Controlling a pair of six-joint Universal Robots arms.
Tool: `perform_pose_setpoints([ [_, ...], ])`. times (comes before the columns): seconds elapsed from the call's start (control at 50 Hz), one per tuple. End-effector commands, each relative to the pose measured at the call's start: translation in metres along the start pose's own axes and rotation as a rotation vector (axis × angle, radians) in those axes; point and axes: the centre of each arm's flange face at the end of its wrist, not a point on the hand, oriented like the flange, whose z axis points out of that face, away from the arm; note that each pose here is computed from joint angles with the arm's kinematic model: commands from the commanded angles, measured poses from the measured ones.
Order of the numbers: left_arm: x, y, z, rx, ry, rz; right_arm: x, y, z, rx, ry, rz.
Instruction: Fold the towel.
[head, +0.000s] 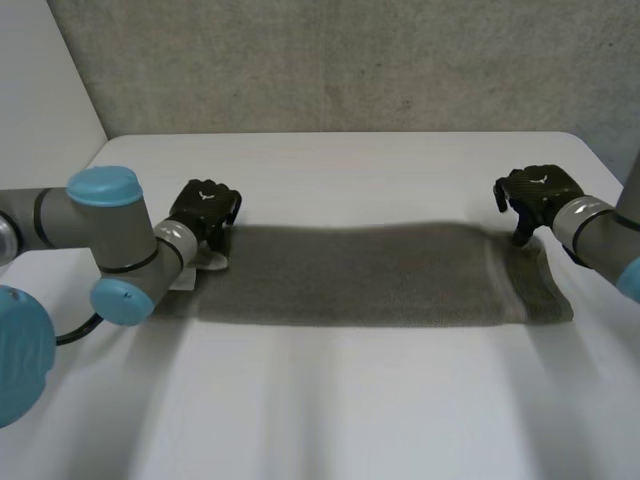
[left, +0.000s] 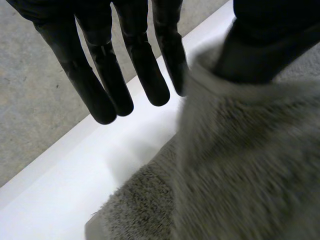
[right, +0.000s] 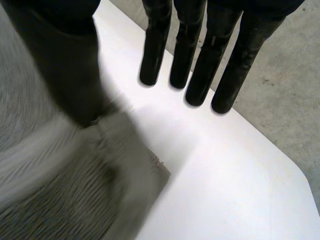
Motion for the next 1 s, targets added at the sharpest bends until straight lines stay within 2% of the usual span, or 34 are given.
perform_pose_setpoints([
  [0.02, 0.006, -0.004, 0.002, 0.018, 0.003, 0.005, -0.011, 0.006, 0.009, -0.033, 0.042, -0.020],
  [0.16, -0.005, -0.032, -0.011, 0.053, -0.022, -0.003, -0.019, 0.001, -0.001, -0.038, 0.034, -0.013],
  [0.2, -0.007, -0.046, -0.025, 0.066, -0.019, 0.000, -0.019, -0.020, -0.021, 0.000, 0.034, -0.021],
  [0.32, -0.012, -0.071, -0.057, 0.088, -0.025, 0.004, -0.019, -0.036, -0.054, 0.037, 0.048, -0.028],
  [0.42, -0.009, -0.072, -0.082, 0.060, -0.014, 0.001, -0.020, -0.040, -0.091, 0.055, 0.065, -0.029],
  [0.58, -0.003, -0.046, -0.097, -0.031, 0.008, -0.020, -0.028, -0.036, -0.120, 0.098, 0.087, -0.039],
  [0.8, -0.014, -0.021, -0.092, -0.094, -0.015, -0.040, -0.046, 0.008, -0.128, 0.002, 0.007, 0.002],
  [0.88, -0.013, -0.014, -0.086, -0.105, -0.015, -0.042, -0.058, 0.032, -0.114, -0.034, -0.023, 0.010],
  [1.0, -0.015, -0.004, -0.067, -0.079, -0.032, -0.032, -0.059, 0.038, -0.110, -0.046, -0.031, 0.014],
])
